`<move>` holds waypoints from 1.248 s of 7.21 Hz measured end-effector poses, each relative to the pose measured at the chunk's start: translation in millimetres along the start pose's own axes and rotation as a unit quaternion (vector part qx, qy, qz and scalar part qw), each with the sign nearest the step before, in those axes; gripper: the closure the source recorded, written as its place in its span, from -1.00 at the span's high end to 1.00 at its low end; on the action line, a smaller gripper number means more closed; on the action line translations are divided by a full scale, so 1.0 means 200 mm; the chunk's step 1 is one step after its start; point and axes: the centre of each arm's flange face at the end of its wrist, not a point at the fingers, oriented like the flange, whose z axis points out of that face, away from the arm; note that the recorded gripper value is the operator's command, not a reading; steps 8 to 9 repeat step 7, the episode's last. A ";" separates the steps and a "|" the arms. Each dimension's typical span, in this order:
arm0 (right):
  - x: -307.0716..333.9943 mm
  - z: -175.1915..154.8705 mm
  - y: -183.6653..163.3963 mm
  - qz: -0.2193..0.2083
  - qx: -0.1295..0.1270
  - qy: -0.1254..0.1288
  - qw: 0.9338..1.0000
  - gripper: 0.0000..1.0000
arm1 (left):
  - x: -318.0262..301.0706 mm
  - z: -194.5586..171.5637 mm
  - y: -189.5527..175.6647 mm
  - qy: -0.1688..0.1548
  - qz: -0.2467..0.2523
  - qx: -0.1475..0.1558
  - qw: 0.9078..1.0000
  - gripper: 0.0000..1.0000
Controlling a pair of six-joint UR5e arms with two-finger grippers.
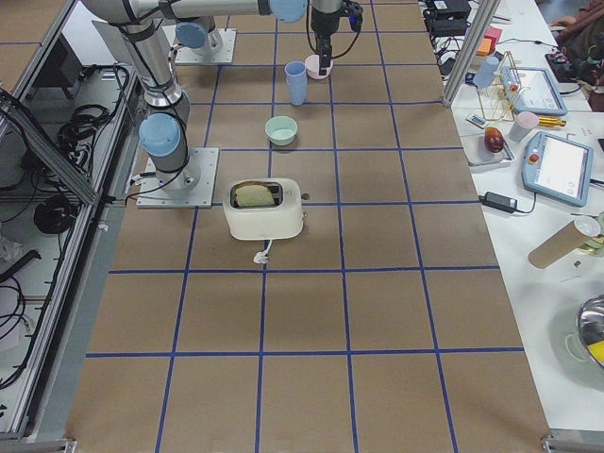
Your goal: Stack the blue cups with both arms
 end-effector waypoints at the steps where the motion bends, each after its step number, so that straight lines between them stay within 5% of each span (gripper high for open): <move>1: 0.01 -0.01 0.00 0.002 0.000 0.001 1.000 1.00 | 0.01 0.03 0.00 0.000 0.003 -0.004 1.000 1.00; 4: 0.04 -0.01 -0.02 0.008 0.006 0.003 1.000 1.00 | 0.08 -0.04 0.12 -0.003 0.024 -0.063 0.998 1.00; 9: 0.10 -0.01 -0.03 0.021 0.005 0.003 1.000 1.00 | 0.11 -0.15 0.14 -0.002 0.034 -0.053 0.998 1.00</move>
